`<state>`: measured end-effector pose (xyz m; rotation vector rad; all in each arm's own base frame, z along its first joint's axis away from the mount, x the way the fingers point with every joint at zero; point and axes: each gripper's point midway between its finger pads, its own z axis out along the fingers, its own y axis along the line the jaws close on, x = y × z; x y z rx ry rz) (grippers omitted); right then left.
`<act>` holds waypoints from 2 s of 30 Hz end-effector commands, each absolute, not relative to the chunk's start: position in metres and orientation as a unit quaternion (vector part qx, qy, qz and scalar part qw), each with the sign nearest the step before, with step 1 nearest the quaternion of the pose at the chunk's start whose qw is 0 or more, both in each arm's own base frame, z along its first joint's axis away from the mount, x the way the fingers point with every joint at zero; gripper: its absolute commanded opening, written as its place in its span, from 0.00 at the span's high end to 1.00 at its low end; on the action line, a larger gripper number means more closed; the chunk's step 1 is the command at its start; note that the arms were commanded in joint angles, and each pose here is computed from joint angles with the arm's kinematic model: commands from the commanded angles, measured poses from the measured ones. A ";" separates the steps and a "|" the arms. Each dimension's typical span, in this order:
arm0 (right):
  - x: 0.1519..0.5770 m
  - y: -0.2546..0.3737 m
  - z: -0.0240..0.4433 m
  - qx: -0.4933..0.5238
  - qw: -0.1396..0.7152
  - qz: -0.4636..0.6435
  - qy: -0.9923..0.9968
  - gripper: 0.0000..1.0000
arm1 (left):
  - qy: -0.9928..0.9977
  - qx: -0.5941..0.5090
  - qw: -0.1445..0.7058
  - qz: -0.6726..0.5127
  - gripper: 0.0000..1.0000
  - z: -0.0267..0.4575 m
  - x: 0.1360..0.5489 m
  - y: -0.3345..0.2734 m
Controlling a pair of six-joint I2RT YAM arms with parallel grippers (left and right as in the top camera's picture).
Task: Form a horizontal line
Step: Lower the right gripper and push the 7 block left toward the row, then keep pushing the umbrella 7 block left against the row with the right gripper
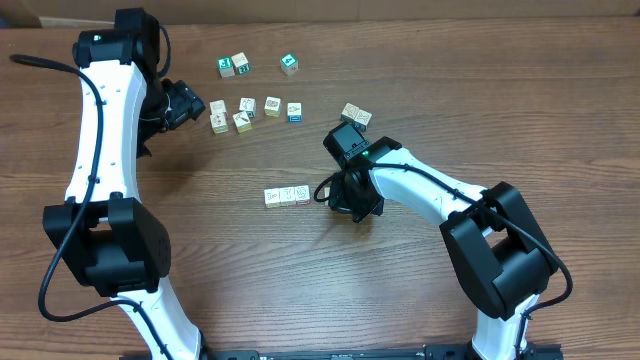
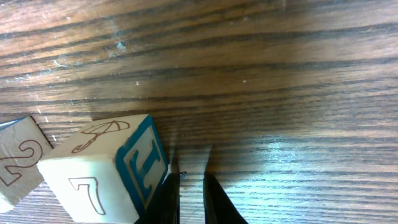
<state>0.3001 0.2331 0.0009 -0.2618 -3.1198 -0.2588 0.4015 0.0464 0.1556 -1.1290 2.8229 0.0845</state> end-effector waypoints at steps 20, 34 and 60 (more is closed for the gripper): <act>0.304 0.230 0.000 -0.081 -0.020 -0.074 -0.994 0.90 | 0.930 -0.365 0.043 0.031 0.00 0.151 0.401 0.044; 0.308 0.233 0.001 -0.079 -0.029 -0.082 -0.993 0.90 | 0.930 -0.365 0.043 0.031 0.00 0.151 0.401 0.044; 0.326 0.244 0.005 -0.077 -0.064 -0.107 -0.989 0.90 | 0.930 -0.365 0.043 0.031 0.00 0.151 0.401 0.044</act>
